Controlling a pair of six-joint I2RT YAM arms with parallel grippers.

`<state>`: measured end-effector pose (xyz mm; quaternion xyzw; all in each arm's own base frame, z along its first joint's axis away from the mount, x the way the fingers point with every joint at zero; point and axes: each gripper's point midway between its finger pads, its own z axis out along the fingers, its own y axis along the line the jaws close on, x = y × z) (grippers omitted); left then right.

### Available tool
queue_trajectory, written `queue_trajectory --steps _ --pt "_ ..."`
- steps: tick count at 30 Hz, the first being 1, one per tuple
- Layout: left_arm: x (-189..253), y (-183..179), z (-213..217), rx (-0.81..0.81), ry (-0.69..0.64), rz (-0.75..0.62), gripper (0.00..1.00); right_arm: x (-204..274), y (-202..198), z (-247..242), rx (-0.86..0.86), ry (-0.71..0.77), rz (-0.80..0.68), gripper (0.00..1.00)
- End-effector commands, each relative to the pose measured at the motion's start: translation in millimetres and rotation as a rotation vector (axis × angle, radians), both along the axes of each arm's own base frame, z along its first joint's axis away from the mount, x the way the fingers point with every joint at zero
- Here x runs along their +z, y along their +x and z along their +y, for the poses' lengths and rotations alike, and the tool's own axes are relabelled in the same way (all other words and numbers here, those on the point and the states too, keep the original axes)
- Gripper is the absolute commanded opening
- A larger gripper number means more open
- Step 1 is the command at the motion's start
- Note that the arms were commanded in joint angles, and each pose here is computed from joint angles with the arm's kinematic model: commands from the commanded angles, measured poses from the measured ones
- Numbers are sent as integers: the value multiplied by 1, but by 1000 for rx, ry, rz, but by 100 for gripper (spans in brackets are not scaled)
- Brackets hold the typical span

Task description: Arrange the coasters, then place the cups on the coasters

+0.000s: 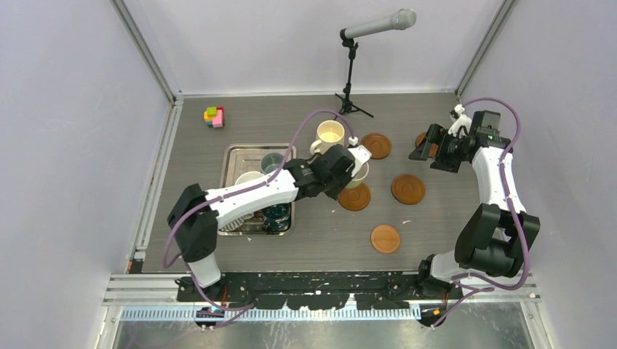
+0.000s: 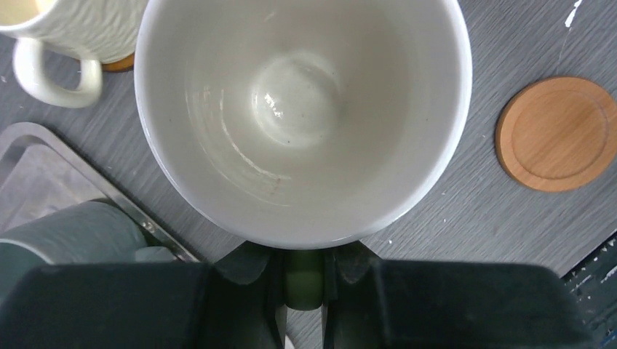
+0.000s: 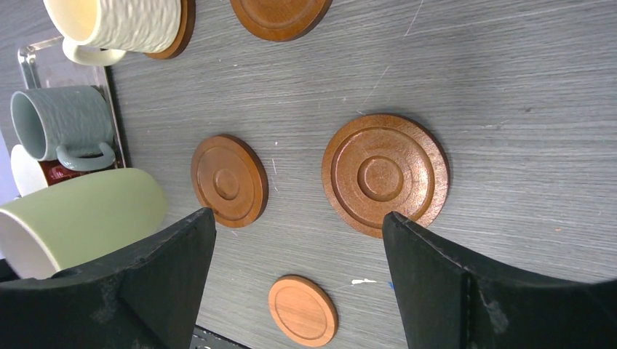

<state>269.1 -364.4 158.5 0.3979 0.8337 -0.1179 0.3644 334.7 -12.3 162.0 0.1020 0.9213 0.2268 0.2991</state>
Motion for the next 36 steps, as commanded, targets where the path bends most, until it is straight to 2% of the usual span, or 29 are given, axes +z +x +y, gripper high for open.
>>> queue_trajectory --steps 1,9,14,36 --pt "30 19 -32 81 -163 -99 0 16 2 -2 -8 -23 -69 89" --pt "-8 1 -51 -19 -187 -5 0 11 -2 -3 5 -43 -64 93" --pt "-16 -2 -60 -49 -232 -4 0 9 -4 -5 6 -53 -55 93" --pt "-48 14 -60 2 -195 54 1 8 -4 -1 21 -28 -53 93"
